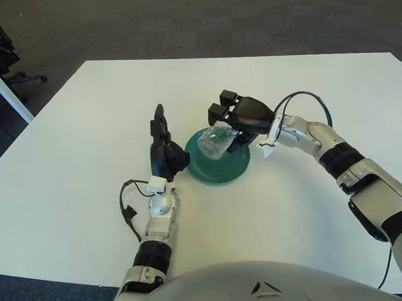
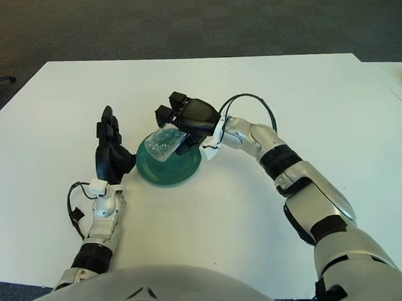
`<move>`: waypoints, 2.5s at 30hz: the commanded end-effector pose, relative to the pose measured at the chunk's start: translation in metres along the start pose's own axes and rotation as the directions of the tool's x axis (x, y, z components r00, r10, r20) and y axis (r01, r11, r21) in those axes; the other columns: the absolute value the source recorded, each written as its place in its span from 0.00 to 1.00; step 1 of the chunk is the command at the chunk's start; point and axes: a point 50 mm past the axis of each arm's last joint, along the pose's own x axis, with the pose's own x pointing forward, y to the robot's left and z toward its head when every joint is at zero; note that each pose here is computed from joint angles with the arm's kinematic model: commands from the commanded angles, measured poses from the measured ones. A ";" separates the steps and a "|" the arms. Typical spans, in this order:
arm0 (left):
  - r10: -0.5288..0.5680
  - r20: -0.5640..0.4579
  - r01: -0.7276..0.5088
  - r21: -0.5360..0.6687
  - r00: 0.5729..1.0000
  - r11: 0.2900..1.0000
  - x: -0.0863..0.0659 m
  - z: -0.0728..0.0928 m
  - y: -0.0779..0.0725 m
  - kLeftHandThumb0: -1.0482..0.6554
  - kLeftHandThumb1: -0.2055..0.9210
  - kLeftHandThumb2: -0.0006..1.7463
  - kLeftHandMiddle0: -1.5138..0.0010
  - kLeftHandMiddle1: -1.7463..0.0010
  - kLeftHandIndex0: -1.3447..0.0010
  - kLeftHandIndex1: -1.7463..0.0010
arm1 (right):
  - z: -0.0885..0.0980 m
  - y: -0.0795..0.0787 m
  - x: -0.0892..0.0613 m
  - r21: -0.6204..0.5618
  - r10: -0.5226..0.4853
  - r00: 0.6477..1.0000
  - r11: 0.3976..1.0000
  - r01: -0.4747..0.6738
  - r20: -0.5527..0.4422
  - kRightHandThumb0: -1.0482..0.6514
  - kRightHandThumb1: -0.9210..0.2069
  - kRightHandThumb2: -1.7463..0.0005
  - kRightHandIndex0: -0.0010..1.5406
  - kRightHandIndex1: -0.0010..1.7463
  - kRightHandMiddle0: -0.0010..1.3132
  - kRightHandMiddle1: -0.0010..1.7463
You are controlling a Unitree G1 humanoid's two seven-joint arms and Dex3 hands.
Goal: Put the bottle into the plate.
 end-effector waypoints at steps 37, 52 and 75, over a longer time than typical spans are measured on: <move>0.008 -0.200 0.016 0.118 0.980 0.993 -0.057 -0.021 0.027 0.02 1.00 0.68 0.94 1.00 1.00 0.79 | 0.007 0.038 -0.011 0.123 0.067 0.998 0.990 -0.066 -0.012 0.33 0.13 0.57 0.80 1.00 0.77 1.00; -0.009 -0.193 0.030 0.106 0.981 0.994 -0.054 -0.020 0.025 0.03 1.00 0.67 0.92 0.99 1.00 0.78 | 0.003 0.036 -0.016 0.181 0.220 0.973 0.956 -0.230 0.075 0.03 0.00 0.53 0.12 0.09 0.02 0.34; -0.038 -0.200 0.059 0.098 0.979 0.993 -0.052 -0.022 0.024 0.03 1.00 0.67 0.92 1.00 1.00 0.79 | 0.000 0.029 -0.020 0.200 0.171 0.977 0.960 -0.194 0.126 0.00 0.00 0.48 0.00 0.00 0.00 0.00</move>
